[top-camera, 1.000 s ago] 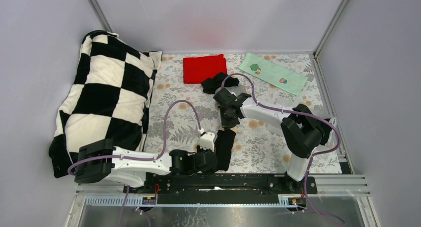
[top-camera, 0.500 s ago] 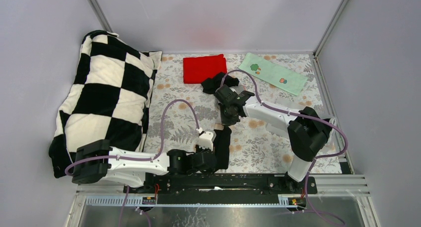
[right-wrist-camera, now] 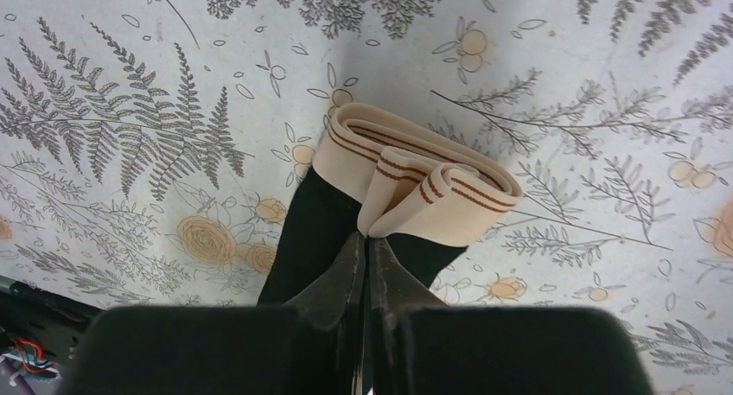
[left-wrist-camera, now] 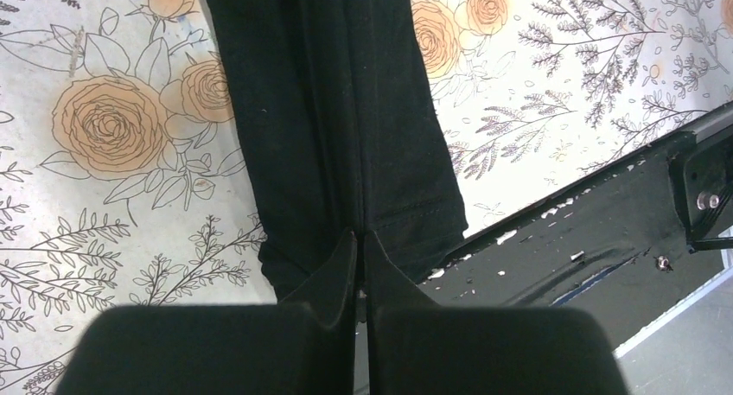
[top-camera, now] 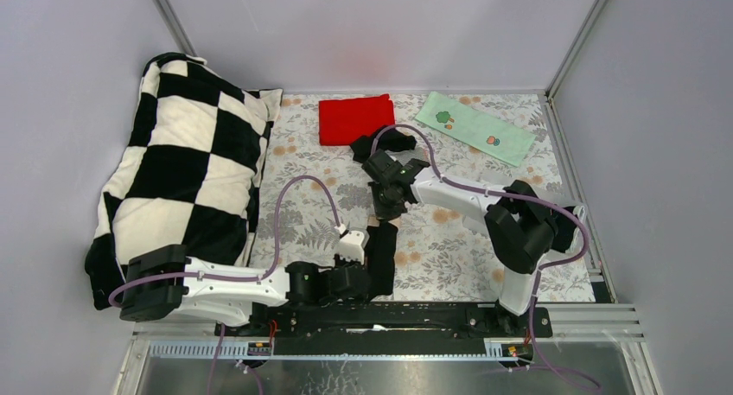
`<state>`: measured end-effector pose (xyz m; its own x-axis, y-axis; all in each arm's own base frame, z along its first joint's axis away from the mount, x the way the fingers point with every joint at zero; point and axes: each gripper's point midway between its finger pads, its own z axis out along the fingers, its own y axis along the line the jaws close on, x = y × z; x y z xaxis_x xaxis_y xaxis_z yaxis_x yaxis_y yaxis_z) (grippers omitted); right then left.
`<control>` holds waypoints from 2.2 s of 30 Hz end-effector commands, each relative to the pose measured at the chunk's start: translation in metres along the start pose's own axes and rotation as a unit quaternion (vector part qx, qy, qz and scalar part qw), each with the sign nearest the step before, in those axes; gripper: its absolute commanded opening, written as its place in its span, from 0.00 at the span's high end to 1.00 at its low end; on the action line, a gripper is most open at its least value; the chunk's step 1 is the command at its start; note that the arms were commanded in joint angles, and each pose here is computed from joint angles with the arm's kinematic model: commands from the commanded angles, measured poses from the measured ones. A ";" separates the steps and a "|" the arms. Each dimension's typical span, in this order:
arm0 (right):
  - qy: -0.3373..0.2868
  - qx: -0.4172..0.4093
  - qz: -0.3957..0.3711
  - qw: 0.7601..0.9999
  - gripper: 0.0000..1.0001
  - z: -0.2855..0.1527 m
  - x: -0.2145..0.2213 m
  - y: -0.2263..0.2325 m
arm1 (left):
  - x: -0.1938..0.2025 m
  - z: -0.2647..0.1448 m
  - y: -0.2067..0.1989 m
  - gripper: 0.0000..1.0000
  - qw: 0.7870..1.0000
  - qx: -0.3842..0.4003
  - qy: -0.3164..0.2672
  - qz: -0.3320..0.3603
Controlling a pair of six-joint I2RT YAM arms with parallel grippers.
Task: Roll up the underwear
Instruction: Fold the underwear at the center of the board.
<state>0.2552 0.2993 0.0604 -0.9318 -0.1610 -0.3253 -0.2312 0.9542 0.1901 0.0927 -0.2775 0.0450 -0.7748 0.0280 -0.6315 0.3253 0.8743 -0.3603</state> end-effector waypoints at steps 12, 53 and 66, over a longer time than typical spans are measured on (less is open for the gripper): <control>-0.022 -0.036 -0.033 0.999 0.99 0.024 -0.018 0.035 | 0.013 -0.004 0.024 1.00 1.000 -0.023 0.012 -0.010; -0.054 -0.150 -0.024 0.987 0.54 0.001 -0.023 0.071 | -0.002 -0.036 0.058 0.63 0.993 -0.088 -0.008 -0.072; -0.054 -0.157 -0.030 0.986 0.67 -0.027 -0.005 0.059 | -0.031 -0.056 0.071 0.72 0.984 -0.103 -0.070 -0.129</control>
<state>0.2490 0.3586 0.0909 -0.8839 -0.1628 -0.4385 -0.3674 0.8218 0.4354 0.0960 -0.1938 0.0584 -0.7851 -0.1981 -0.5868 0.0378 0.9304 -0.3647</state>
